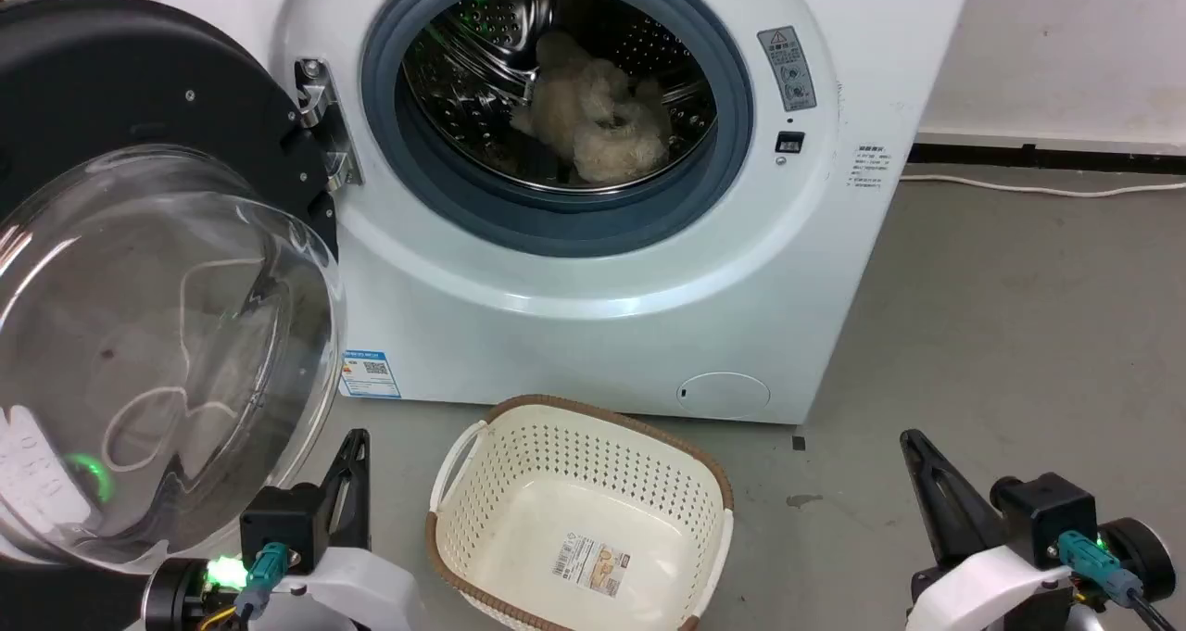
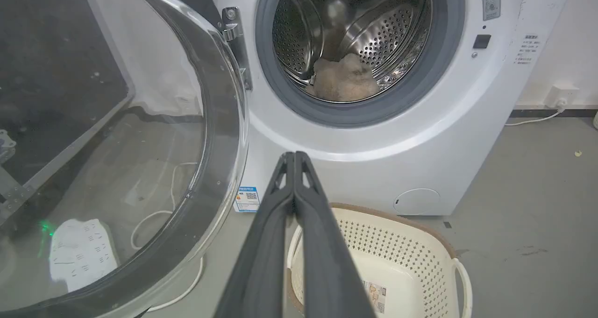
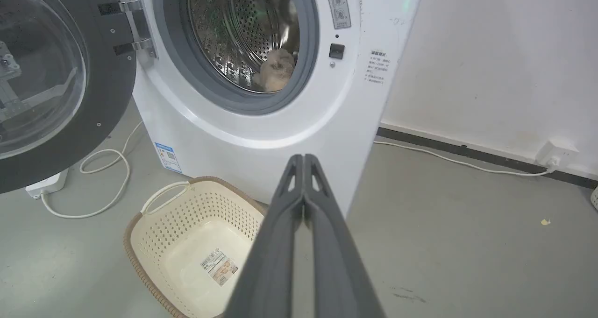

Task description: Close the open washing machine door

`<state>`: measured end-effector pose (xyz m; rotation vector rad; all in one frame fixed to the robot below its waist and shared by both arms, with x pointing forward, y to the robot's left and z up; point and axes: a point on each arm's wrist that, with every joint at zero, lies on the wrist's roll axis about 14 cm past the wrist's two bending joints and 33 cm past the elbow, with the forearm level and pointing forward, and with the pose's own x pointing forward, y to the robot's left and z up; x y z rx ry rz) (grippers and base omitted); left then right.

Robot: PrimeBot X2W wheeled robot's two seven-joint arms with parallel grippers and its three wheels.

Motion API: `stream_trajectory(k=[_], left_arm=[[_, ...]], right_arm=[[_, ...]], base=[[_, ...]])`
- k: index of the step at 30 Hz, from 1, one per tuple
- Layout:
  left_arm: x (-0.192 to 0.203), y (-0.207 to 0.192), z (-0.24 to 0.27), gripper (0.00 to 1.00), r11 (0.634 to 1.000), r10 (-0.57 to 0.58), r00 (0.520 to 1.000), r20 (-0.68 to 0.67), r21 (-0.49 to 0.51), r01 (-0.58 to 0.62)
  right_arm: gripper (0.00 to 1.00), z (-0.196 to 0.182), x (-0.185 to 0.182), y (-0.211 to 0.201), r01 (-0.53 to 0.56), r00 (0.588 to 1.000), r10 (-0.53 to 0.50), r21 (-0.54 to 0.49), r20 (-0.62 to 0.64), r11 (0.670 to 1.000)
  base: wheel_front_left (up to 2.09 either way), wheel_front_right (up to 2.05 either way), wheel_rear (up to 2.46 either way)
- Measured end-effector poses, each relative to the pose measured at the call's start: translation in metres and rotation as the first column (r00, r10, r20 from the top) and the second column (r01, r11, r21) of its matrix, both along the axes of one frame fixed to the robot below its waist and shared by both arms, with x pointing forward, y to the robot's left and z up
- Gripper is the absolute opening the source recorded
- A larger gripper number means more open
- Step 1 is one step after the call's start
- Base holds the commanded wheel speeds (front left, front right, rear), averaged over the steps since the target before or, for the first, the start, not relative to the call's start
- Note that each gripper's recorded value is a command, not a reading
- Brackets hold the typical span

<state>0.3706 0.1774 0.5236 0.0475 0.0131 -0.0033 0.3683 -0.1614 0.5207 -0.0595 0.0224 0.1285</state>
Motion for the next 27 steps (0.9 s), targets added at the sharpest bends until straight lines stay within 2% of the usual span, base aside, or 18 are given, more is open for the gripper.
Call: stream_trajectory(k=[27], left_arm=[[0.0000,0.0000,0.0000,0.00,1.000,0.000,1.000,0.000,0.000,0.000]], right_arm=[[0.00,0.0000,0.0000,0.0001,0.000,1.000,0.000,0.000,0.000,1.000]], base=[[0.00,0.00,0.00]])
